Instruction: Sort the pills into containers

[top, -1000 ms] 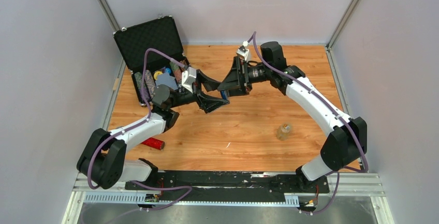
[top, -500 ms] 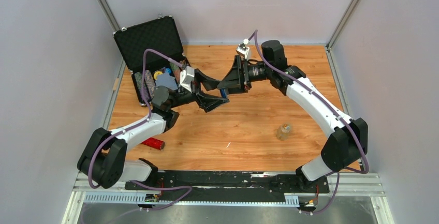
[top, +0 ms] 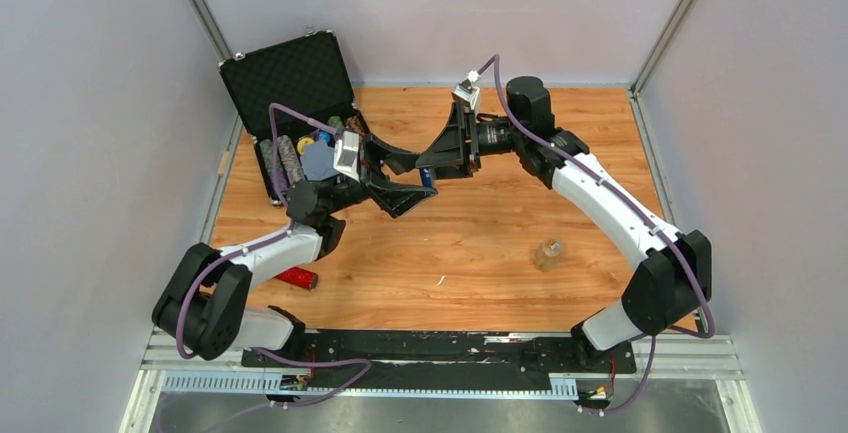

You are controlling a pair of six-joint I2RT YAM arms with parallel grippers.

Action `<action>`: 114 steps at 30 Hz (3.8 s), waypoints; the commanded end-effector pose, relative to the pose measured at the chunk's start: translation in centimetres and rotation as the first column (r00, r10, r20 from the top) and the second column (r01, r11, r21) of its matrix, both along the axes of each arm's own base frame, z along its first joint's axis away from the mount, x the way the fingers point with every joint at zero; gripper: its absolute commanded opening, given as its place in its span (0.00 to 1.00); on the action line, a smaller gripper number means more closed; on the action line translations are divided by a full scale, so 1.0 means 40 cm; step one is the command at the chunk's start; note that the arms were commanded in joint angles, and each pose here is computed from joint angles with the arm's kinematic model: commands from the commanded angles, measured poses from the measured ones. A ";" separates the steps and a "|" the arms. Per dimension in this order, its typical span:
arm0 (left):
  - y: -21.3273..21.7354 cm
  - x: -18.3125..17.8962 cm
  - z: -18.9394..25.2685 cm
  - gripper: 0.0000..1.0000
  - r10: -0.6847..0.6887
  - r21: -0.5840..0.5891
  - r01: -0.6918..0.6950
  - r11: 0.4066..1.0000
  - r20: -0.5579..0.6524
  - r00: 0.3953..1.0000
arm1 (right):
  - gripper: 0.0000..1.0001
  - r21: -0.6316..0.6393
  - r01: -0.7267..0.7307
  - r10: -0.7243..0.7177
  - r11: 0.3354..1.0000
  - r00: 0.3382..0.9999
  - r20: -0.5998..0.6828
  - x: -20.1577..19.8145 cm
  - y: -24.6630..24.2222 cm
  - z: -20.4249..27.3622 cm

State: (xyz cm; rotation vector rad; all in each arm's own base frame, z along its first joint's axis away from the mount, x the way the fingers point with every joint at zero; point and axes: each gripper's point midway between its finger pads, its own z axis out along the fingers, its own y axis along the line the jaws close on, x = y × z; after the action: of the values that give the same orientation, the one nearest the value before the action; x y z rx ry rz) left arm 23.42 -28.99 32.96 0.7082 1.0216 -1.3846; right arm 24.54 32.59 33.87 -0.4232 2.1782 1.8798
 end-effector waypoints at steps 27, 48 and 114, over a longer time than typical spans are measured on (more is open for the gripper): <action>0.077 -0.012 0.104 0.00 0.033 -0.117 -0.027 0.993 0.050 0.998 | 0.33 0.143 -0.074 0.056 0.987 0.990 0.131 -0.054 -0.097 0.067; 0.049 0.054 0.056 0.46 0.057 -0.033 -0.058 0.998 -0.025 0.998 | 0.37 -0.042 0.122 -0.122 0.992 0.992 -0.001 0.038 -0.085 -0.026; 0.075 0.185 -0.694 0.47 0.501 0.547 0.059 0.835 -0.800 0.328 | 0.34 -0.518 0.218 -0.290 0.827 0.955 -0.061 0.177 -0.007 -0.629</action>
State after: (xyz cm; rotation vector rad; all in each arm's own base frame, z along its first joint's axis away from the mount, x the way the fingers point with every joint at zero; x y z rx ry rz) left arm 30.60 -26.40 6.18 -0.0070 2.3653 -1.2597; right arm 31.33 31.12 7.59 -0.0300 2.7235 1.1458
